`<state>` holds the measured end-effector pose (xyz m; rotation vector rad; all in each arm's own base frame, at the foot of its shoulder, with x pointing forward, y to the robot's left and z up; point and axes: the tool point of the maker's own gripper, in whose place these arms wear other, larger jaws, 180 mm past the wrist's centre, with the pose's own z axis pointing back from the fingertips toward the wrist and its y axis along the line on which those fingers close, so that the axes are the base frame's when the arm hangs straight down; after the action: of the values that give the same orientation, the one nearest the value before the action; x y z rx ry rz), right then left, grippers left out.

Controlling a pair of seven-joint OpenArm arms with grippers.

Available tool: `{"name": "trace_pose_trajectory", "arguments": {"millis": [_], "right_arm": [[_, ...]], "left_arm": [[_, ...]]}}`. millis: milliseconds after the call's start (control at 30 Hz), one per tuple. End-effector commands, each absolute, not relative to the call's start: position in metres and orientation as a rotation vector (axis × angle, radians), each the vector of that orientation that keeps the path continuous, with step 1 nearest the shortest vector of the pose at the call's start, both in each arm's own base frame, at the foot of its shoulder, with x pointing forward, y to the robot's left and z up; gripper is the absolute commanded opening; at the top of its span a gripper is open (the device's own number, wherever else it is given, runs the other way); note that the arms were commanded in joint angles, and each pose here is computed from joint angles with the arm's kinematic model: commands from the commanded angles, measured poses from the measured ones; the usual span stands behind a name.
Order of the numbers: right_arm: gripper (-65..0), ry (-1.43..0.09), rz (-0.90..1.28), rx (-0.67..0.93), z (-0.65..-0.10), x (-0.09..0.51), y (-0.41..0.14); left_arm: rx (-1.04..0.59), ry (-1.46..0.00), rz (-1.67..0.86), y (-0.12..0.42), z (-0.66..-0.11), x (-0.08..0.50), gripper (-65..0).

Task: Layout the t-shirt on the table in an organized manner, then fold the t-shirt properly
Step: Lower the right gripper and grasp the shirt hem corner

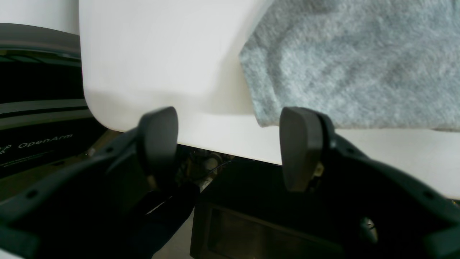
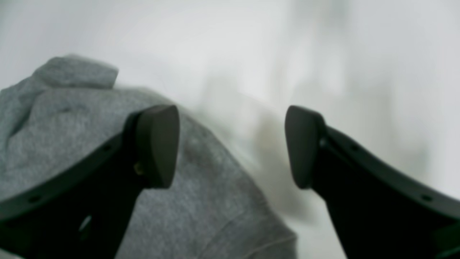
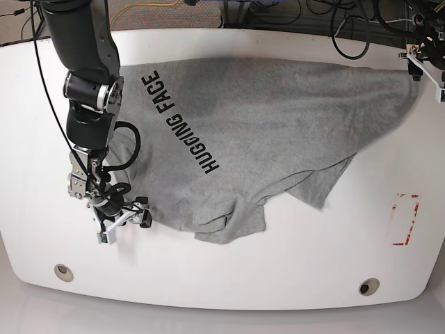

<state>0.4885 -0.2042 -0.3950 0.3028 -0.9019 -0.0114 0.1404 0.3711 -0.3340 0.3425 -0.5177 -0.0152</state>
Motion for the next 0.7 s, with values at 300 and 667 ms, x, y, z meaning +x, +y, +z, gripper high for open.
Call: {"name": "trace_pose_trajectory", "arguments": {"millis": [300, 667], "right_arm": [[-20.8, -0.934, -0.023, 0.341, -0.394, 0.491, -0.19], [-20.8, -0.879, 0.114, 0.37, -0.406, 0.485, -0.139]], "left_arm": [[0.366, -0.544, -0.027, 0.376, -0.324, 0.144, -25.1], [0.367, -0.543, -0.027, 0.376, -0.324, 0.144, -25.1]]}}
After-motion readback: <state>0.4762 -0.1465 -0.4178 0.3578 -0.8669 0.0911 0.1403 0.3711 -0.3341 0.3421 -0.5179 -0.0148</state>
